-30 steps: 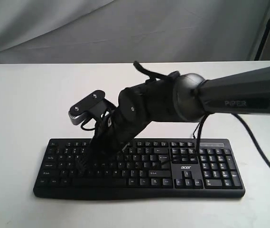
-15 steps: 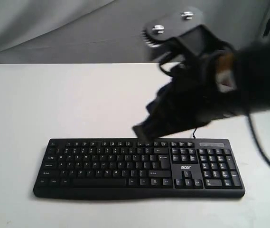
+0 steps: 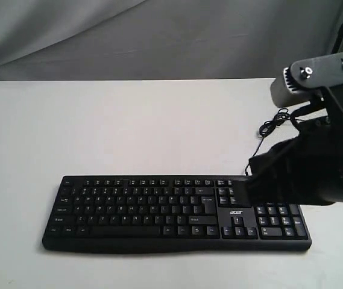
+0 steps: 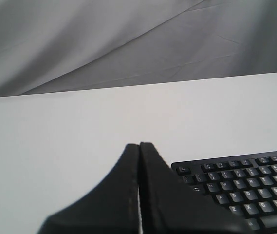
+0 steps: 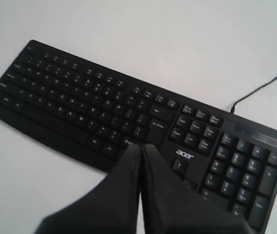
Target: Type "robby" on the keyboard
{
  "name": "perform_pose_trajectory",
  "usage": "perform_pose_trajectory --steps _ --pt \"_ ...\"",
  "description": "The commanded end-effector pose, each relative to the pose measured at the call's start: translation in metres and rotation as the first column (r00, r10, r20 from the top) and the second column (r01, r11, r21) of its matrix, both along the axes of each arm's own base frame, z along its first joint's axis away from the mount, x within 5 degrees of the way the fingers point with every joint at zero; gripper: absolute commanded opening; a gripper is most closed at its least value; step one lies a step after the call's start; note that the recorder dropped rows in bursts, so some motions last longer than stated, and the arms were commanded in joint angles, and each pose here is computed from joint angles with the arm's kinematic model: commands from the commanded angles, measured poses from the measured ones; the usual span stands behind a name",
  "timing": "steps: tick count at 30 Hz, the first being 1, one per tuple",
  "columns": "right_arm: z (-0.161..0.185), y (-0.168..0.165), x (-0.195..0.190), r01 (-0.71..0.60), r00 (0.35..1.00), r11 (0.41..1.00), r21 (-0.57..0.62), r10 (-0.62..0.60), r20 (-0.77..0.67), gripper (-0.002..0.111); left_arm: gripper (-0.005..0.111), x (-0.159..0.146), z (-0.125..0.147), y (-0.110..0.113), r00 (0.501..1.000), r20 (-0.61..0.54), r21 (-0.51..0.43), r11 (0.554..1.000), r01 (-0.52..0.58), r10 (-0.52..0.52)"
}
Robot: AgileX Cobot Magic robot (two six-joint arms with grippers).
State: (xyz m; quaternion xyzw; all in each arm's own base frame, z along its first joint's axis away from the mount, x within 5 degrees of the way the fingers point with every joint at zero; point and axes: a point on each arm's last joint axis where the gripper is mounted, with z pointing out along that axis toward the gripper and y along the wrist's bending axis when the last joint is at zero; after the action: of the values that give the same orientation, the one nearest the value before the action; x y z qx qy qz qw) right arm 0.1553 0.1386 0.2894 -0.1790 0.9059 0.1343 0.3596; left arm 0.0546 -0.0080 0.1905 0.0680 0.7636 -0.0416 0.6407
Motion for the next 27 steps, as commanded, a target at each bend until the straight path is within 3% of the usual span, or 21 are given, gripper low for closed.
perform_pose_trajectory --steps 1,7,11,17,27 --pt "0.001 -0.016 -0.008 0.034 0.999 0.999 -0.028 -0.034 0.017 0.000 0.000 0.000 -0.001 0.000 1.000 0.007 0.001 1.000 0.006 -0.006" --pt "-0.006 -0.059 -0.028 0.168 0.983 0.985 0.037 -0.170 0.069 0.000 0.000 0.000 -0.001 0.000 1.000 0.007 0.001 1.000 0.006 -0.006" --pt "-0.019 -0.085 -0.044 0.212 0.953 0.959 0.189 -0.246 0.178 0.000 0.000 0.000 -0.001 0.000 1.000 0.007 0.001 1.000 0.006 -0.006" --pt "-0.041 -0.114 -0.060 0.261 0.825 0.881 0.394 -0.416 0.383 0.000 0.000 0.000 -0.001 0.000 1.000 0.007 0.001 1.000 0.006 -0.006" --pt "-0.061 -0.117 -0.060 0.287 0.809 0.852 0.437 -0.460 0.366 0.000 0.000 0.000 -0.001 0.000 1.000 0.007 0.001 1.000 0.006 -0.006"
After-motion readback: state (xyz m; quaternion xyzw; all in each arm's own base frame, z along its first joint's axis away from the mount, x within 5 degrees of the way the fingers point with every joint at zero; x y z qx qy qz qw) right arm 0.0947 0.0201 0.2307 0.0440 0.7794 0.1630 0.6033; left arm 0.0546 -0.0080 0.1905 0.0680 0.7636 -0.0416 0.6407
